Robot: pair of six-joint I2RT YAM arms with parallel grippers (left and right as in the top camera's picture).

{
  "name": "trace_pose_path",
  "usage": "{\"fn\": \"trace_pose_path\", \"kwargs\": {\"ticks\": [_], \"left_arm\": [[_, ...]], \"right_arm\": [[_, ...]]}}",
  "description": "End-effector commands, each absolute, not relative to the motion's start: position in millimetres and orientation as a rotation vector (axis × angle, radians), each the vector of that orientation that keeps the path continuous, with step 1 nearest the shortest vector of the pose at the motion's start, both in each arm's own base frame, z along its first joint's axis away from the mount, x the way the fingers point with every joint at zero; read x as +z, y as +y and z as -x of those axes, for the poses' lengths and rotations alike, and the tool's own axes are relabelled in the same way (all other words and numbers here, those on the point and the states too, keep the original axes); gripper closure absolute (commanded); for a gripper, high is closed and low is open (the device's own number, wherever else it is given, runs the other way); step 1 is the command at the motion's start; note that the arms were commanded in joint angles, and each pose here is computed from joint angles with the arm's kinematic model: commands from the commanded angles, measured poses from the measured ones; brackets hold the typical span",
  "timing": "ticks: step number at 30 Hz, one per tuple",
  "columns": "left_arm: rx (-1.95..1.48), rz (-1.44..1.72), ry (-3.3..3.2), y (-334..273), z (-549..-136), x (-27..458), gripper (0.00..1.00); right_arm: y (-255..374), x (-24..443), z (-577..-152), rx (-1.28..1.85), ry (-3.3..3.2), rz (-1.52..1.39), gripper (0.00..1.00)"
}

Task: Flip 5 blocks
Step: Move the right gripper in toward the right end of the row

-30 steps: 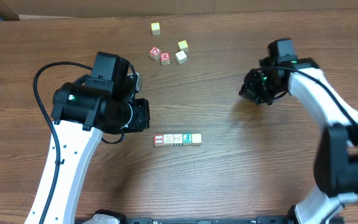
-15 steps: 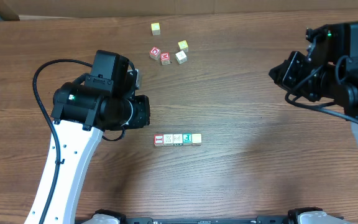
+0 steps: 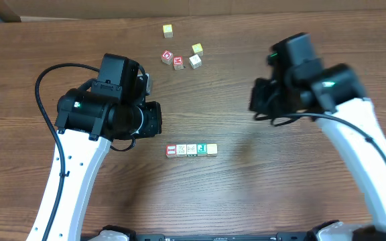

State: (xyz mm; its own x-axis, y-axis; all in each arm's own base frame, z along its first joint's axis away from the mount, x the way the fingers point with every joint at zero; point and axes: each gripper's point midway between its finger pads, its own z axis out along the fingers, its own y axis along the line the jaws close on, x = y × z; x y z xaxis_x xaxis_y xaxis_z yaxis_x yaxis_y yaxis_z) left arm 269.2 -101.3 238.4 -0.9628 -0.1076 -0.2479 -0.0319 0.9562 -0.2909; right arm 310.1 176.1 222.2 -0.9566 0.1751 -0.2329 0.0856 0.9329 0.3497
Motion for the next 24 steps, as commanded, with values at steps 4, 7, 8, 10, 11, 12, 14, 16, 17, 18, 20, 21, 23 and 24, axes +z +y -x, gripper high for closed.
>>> {"fn": "trace_pose_path", "kwargs": {"ticks": [4,7,8,10,11,12,14,16,17,18,20,21,23,24], "left_arm": [[-0.357,0.169,2.842,-92.8,-272.5,235.1,0.96],[-0.354,0.172,2.843,-92.7,-273.6,230.8,0.96],[-0.351,0.172,2.843,-92.6,-274.5,228.7,0.96],[-0.345,0.173,2.844,-92.3,-276.4,222.6,0.96],[-0.344,0.174,2.846,-92.4,-277.3,218.0,0.96],[-0.342,0.175,2.852,-92.6,-278.1,210.1,0.96],[-0.339,0.176,2.858,-92.8,-279.3,199.7,0.96],[-0.338,0.177,2.860,-93.3,-281.3,186.5,0.96],[-0.338,0.176,2.860,-93.6,-282.5,179.4,0.96],[-0.338,0.177,2.862,-93.8,-283.0,173.5,0.96],[-0.339,0.191,2.865,-93.8,-283.3,162.1,0.96],[-0.340,0.203,2.865,-93.9,-283.8,156.2,0.96],[-0.342,0.209,2.861,-94.2,-285.2,147.1,0.96],[-0.335,0.210,2.857,-93.4,-286.1,142.5,0.96]], "right_arm": [[189.2,189.4,-325.3,0.424,2.774,-0.267,0.96],[192.4,170.5,-329.7,0.446,2.759,-0.324,0.96],[192.8,164.3,-330.3,0.450,2.756,-0.336,0.96],[193.2,152.2,-332.3,0.452,2.747,-0.333,0.96],[193.1,147.7,-332.4,0.452,2.746,-0.333,0.96],[192.3,140.6,-331.6,0.450,2.749,-0.335,0.96],[190.3,135.2,-331.1,0.435,2.750,-0.339,0.96],[184.2,129.2,-332.0,0.389,2.743,-0.349,0.96],[180.8,126.4,-332.4,0.364,2.738,-0.355,0.96],[177.8,123.5,-333.2,0.342,2.731,-0.359,0.96],[176.0,118.6,-333.7,0.335,2.727,-0.364,0.96],[176.0,115.5,-333.3,0.335,2.727,-0.363,0.96],[176.2,110.2,-332.6,0.339,2.731,-0.368,0.96],[178.2,106.9,-331.5,0.355,2.736,-0.372,0.96]]}}
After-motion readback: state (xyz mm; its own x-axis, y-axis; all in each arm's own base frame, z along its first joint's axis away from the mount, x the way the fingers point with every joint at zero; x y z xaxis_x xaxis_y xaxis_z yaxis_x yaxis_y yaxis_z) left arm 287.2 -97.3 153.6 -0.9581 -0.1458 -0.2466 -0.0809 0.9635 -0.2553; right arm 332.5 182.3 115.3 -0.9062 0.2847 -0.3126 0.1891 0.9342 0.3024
